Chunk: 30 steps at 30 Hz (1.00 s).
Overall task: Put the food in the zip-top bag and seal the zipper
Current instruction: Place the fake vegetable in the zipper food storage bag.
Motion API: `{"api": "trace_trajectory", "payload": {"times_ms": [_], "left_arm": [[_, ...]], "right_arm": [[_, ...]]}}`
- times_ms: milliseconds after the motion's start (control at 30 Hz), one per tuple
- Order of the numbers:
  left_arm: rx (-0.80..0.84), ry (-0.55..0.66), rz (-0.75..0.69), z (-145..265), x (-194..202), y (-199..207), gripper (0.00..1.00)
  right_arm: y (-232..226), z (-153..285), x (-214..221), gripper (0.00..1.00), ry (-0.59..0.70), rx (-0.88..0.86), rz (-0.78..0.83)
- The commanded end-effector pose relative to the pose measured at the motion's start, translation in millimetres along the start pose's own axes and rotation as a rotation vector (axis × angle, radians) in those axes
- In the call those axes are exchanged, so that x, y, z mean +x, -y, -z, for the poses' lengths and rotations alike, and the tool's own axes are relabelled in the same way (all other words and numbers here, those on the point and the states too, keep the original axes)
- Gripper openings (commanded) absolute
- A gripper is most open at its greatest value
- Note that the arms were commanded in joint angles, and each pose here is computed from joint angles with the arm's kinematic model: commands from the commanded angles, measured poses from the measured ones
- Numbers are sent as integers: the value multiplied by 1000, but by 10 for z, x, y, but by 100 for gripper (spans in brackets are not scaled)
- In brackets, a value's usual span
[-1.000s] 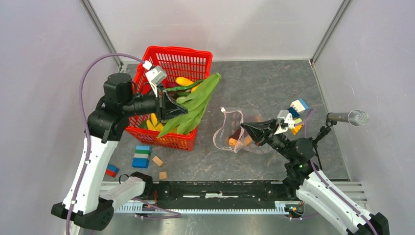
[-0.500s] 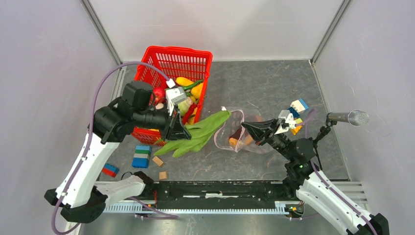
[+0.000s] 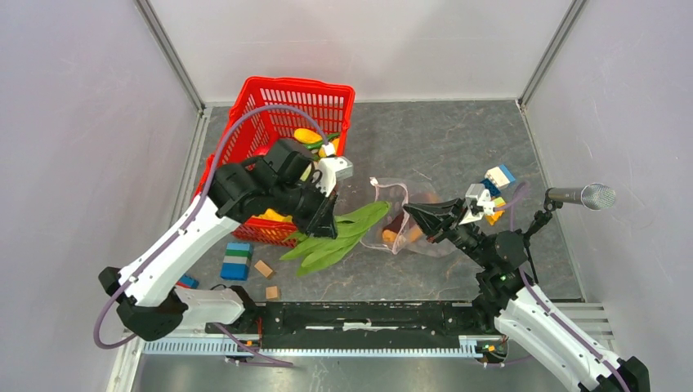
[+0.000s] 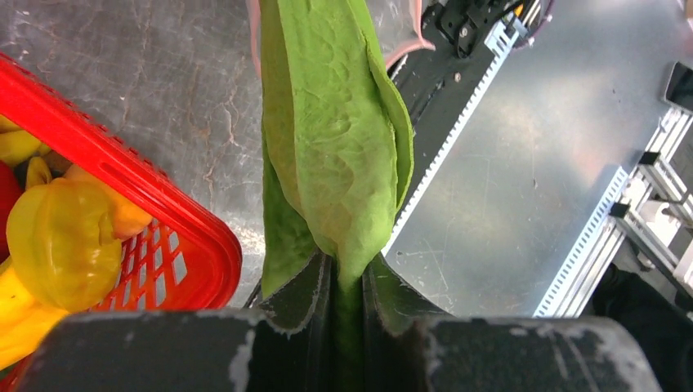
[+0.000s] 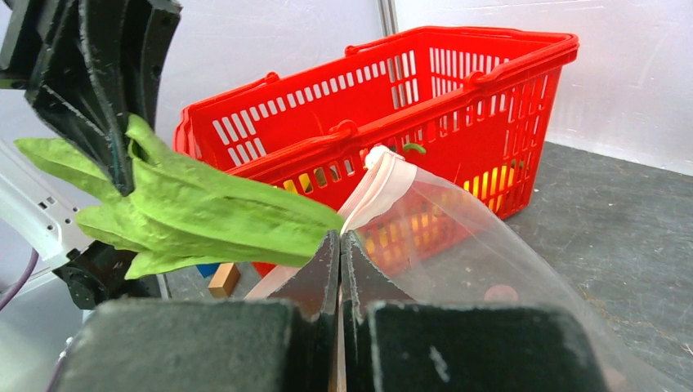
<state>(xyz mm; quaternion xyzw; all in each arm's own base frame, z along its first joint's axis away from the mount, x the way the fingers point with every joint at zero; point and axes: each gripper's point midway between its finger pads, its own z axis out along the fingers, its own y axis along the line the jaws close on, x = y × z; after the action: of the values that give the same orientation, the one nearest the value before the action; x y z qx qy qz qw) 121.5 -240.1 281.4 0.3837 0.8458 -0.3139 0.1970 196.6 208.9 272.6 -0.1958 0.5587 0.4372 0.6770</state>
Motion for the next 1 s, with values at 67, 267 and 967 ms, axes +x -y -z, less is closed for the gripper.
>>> {"api": "trace_trajectory", "payload": {"times_ms": [67,267,967], "left_arm": [[47,102,6,-139,-425,156,2],[55,33,-2,-476,-527,206,2],[61,69,182,-1251,-855,73,36]], "right_arm": [[-152,-27,-115,0,24,-78,21],[-334,-33,-112,0,7,-181,34],[-513,-11,-106,0,61,-241,68]]}}
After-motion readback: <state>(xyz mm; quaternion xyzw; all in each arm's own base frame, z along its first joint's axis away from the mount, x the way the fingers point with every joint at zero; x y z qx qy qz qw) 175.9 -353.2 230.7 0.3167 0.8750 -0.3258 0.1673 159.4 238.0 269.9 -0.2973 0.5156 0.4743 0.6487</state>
